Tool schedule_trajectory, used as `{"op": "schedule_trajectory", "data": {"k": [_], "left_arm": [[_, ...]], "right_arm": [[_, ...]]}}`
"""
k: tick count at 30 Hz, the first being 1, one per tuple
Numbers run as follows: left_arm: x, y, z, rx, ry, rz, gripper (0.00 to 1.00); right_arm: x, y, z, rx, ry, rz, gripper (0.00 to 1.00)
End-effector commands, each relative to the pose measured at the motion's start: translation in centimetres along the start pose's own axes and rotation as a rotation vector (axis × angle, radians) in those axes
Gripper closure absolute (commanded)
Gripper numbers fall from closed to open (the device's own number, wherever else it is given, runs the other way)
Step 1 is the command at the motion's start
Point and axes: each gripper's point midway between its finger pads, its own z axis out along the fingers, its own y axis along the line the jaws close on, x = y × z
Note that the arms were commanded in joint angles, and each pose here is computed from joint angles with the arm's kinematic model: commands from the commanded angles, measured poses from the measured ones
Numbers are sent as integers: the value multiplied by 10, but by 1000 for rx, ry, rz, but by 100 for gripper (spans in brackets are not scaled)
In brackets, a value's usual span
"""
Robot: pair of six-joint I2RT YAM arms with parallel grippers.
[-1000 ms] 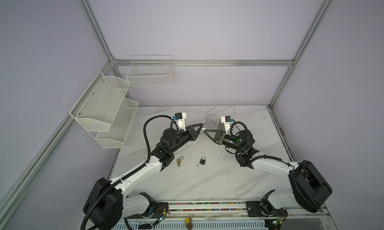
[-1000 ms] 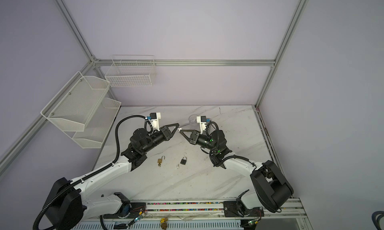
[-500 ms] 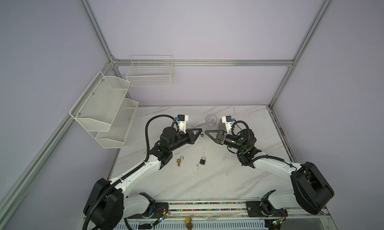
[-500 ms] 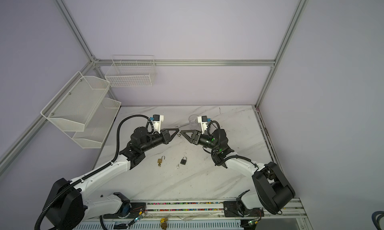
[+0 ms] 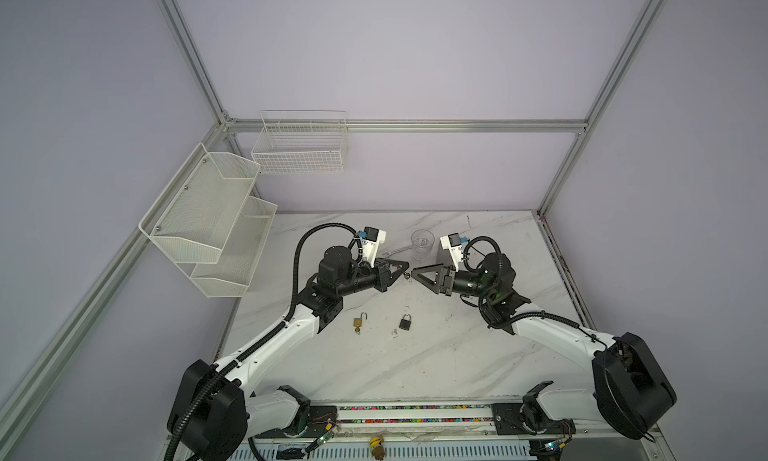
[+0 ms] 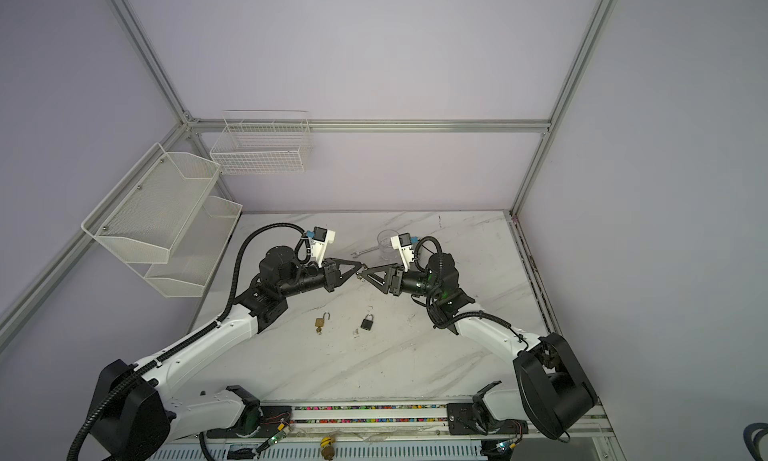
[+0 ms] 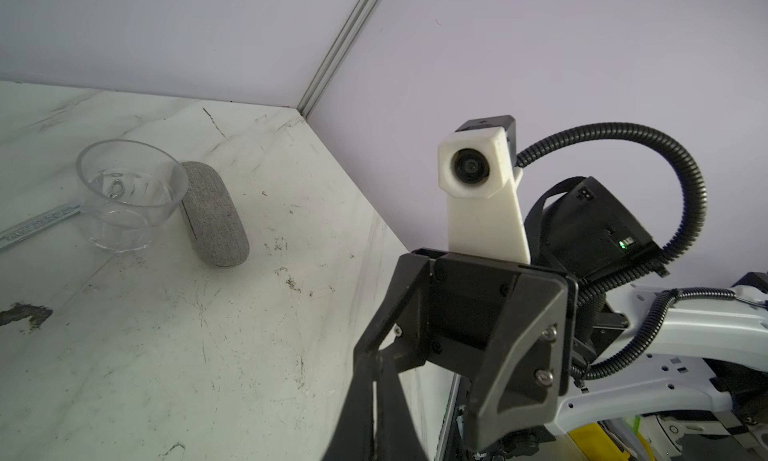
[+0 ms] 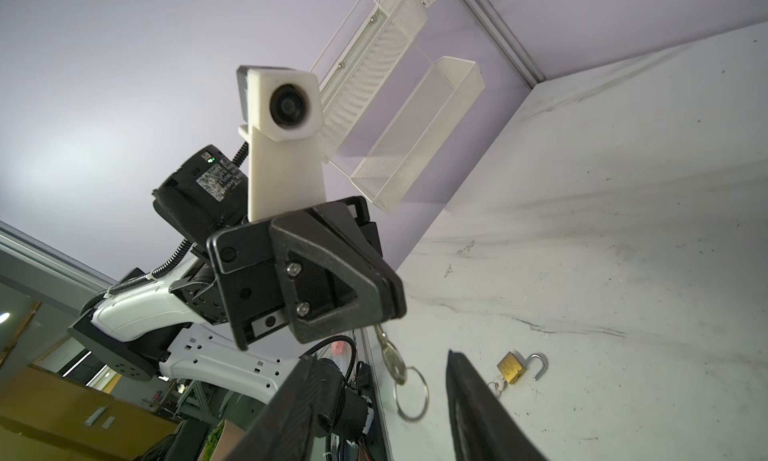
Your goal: Unlock with the key
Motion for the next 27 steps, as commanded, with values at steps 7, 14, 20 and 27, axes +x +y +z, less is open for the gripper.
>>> {"op": "schedule_trajectory", "data": {"k": [7, 14, 20, 27], "left_arm": [[-41, -38, -1, 109, -50, 92, 100], [-43, -37, 0, 108, -54, 95, 100], [-44, -35, 1, 100, -56, 96, 100], [-47, -33, 1, 94, -63, 90, 100]], "right_arm": [[-3, 3, 9, -52, 49, -34, 55], [0, 3, 10, -68, 62, -27, 73], [4, 1, 9, -64, 68, -20, 81], [6, 1, 8, -66, 73, -17, 86]]}}
